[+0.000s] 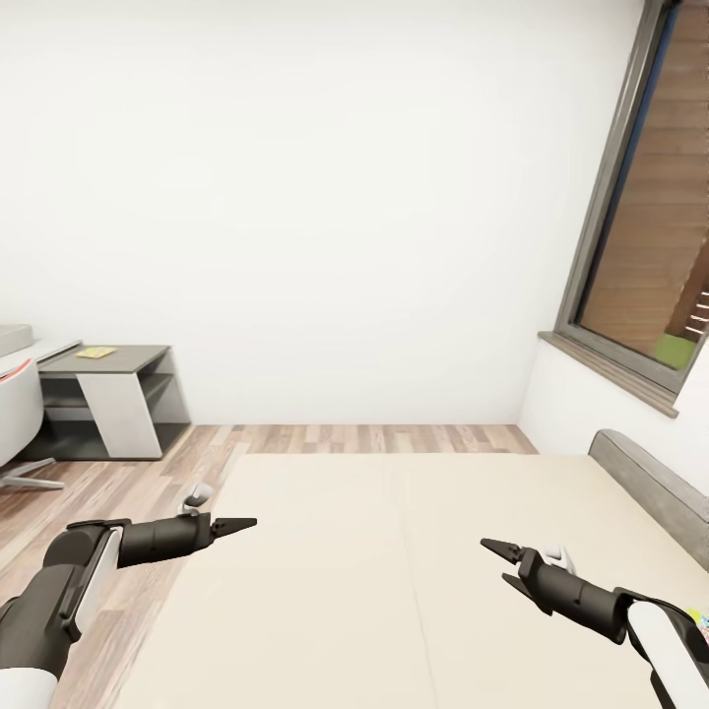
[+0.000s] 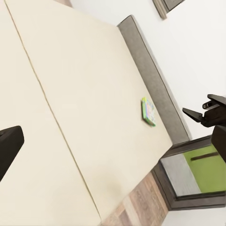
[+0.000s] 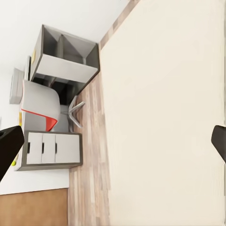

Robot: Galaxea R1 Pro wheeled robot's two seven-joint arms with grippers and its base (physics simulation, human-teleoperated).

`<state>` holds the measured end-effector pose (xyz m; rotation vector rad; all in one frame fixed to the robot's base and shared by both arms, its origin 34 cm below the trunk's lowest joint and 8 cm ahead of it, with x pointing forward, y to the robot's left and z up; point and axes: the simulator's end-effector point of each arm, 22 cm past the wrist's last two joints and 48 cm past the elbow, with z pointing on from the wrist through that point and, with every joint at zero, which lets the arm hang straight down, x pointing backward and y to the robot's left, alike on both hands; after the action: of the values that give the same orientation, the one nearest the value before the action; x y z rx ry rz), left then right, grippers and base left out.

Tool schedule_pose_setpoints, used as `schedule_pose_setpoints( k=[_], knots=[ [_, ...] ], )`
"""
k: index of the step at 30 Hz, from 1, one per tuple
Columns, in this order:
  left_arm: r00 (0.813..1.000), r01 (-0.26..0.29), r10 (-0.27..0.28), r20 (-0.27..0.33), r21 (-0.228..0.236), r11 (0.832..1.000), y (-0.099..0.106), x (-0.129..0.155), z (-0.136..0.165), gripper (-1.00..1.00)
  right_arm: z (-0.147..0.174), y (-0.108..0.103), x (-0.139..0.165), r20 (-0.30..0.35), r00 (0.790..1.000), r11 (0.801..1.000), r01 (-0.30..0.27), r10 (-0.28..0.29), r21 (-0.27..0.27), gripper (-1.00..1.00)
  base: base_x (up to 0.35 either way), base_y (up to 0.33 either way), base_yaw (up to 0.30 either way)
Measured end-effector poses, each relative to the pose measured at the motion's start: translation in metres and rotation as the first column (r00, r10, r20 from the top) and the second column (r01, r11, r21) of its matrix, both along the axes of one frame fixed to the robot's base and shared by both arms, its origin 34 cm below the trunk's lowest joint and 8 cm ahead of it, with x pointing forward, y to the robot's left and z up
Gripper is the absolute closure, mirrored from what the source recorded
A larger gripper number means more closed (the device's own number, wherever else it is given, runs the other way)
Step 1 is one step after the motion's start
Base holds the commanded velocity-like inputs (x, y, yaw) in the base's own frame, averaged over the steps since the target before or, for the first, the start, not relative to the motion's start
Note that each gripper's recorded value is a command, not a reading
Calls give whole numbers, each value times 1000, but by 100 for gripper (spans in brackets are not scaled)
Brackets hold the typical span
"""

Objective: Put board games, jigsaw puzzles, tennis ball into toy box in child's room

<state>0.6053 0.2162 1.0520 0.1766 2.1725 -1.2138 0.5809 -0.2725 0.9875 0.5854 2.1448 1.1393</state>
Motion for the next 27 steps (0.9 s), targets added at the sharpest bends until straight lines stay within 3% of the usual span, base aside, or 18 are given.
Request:
schedule_pose_setpoints(
  k=[10,27],
  knots=[
    [1000,-1,1,0,-1,1000,0,0,0,-100,2,0,0,4,1000,1000,-1,1,-2,-100,0,-147,0],
    [1000,-1,1,0,-1,1000,1,0,0,-100,3,-1,1,8,1000,1000,1,-1,-2,-100,0,-48,0]
  ],
)
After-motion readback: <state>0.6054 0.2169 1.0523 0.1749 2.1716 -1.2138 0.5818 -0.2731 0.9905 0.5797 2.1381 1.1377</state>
